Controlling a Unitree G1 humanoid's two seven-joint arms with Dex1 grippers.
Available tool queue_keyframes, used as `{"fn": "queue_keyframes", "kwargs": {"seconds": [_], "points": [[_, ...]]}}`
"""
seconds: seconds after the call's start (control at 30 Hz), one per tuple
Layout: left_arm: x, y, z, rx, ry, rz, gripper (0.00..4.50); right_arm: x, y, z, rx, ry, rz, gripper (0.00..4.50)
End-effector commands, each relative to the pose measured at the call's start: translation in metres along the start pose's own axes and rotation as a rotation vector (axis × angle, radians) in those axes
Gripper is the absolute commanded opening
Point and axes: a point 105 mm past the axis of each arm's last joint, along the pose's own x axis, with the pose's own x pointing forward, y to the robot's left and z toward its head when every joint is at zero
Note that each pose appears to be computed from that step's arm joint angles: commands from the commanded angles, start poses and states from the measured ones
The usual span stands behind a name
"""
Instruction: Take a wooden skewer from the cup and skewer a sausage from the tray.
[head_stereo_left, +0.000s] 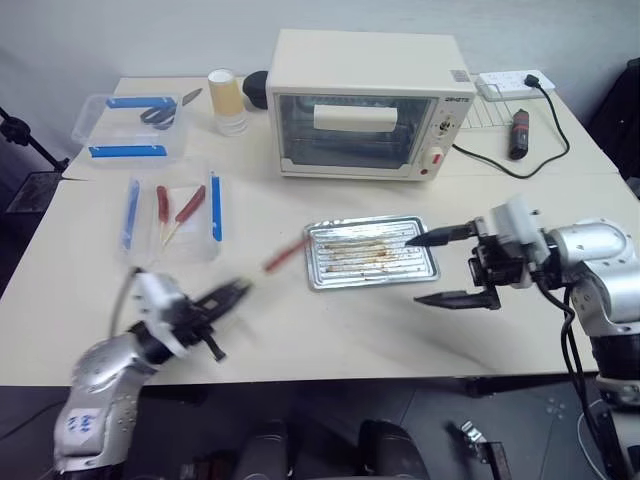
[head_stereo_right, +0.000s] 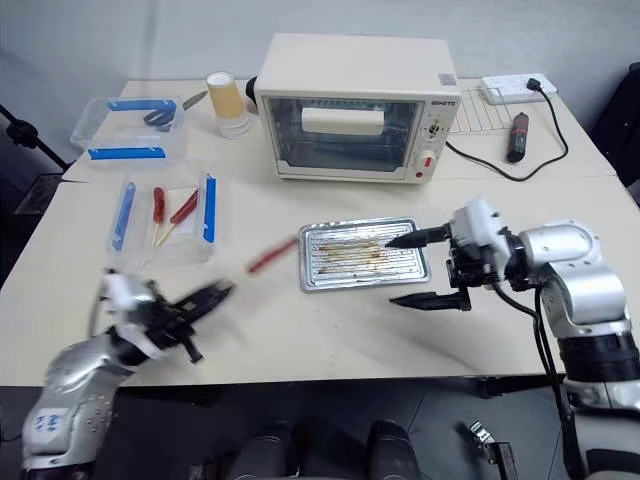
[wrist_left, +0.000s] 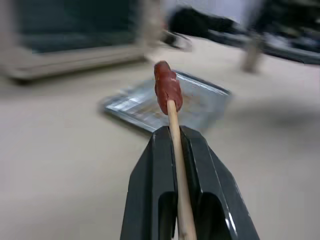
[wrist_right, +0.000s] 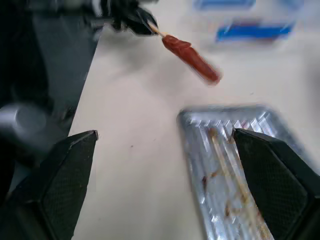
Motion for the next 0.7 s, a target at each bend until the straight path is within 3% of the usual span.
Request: {"fn": "queue_keyframes", "kwargs": {"seconds": [0.03,0.13,0.27,0.53,0.7], "points": [[-0.013,0.029,0.029,0.028,-0.135,0.273,0.0,-0.004,0.0,0.021,-0.061,-0.168,-0.145,4.48],[-0.018,0.059,0.04,0.014,-0.222,0.504,0.0,-0.003,0.001,0.022,-0.074,-0.268,-0.282,4.48],[-0.007,0.091,0.031,-0.035,-0.229,0.717,0.0,0.004,0.002,0.024,-0.102,-0.342,-0.399,4.48],[0.026,0.11,0.003,-0.088,-0.121,0.798,0.0,0.011,0.0,0.021,-0.091,-0.365,-0.464,4.48],[0.04,0.106,0.009,-0.053,-0.11,0.71,1.31,0.013,0.001,0.015,-0.09,-0.334,-0.473,4.5]]}}
